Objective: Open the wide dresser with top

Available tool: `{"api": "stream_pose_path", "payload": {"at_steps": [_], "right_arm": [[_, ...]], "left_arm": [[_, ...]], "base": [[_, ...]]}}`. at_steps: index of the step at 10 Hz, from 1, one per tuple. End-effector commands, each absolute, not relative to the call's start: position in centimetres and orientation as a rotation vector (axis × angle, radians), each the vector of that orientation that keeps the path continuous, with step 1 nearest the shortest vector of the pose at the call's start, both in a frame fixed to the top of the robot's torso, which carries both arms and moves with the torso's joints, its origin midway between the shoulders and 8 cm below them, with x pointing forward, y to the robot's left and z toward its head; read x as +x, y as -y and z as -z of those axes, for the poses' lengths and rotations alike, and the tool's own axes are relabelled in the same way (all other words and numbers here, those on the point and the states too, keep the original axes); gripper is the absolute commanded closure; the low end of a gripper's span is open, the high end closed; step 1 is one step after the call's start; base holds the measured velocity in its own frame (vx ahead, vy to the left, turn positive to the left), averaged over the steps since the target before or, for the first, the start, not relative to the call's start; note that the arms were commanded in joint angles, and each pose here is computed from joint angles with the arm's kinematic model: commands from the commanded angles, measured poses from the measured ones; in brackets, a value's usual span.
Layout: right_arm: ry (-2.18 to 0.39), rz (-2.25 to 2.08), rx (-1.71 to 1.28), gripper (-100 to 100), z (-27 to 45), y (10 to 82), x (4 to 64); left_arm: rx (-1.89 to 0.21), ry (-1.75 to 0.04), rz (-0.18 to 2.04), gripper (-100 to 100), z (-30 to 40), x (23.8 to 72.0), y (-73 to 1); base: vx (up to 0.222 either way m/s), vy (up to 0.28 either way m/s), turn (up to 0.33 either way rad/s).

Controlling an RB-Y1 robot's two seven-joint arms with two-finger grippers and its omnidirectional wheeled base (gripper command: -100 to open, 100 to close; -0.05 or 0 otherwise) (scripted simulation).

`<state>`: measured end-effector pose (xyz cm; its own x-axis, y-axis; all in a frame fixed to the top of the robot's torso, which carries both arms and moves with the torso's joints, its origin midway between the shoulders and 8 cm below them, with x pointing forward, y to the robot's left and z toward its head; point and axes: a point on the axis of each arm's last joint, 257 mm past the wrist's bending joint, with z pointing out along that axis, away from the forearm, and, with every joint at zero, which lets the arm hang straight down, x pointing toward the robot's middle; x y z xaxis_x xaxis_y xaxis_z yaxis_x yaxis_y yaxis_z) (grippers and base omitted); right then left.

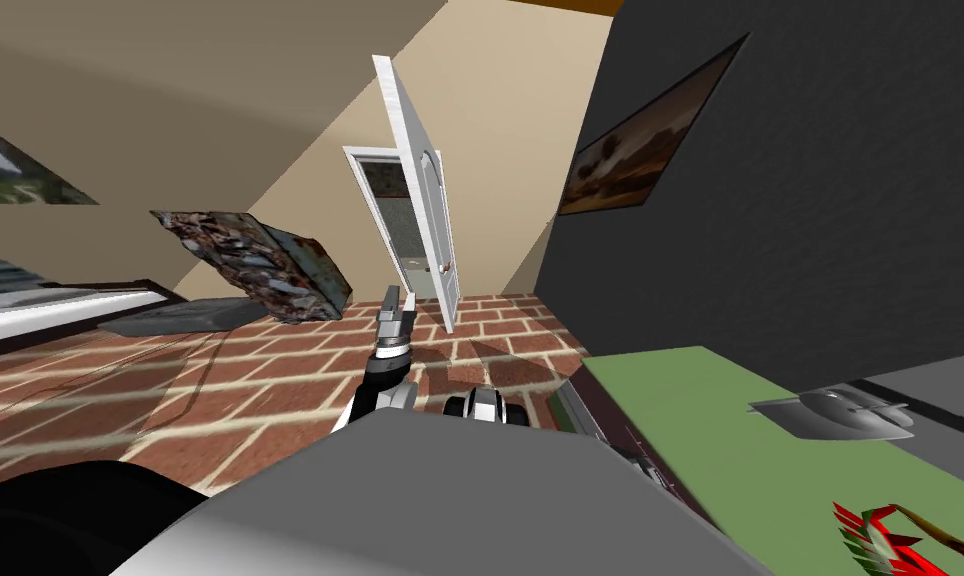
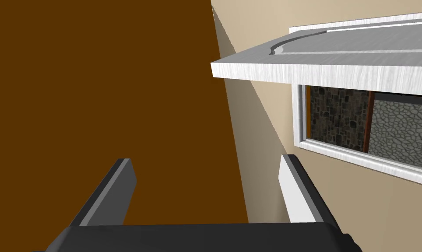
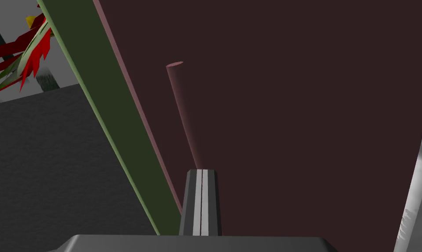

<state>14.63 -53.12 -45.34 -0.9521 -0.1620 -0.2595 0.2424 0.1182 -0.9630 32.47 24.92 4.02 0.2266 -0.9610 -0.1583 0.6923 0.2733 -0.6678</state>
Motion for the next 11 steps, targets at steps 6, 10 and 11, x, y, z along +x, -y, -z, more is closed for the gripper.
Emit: {"api": "stream_pose_path", "payload": {"at_steps": [6, 10, 11], "right_arm": [[-2.050, 1.875, -0.049, -100, 43.7, 56.1, 17.1], [-2.035, 1.888, -0.063, -100, 42.6, 57.7, 18.5], [-2.035, 1.888, -0.063, -100, 42.6, 57.7, 18.5]], "left_arm": [[-0.520, -0.618, 1.213, 0, -4.0, 32.5, -24.9], [-0.520, -0.618, 1.213, 0, -4.0, 32.5, -24.9], [-0.520, -0.618, 1.213, 0, -4.0, 32.5, -24.9]], "base": [[0.047, 0.076, -0.106], [-0.014, 0.051, -0.005], [-0.008, 0.043, -0.003]]}}
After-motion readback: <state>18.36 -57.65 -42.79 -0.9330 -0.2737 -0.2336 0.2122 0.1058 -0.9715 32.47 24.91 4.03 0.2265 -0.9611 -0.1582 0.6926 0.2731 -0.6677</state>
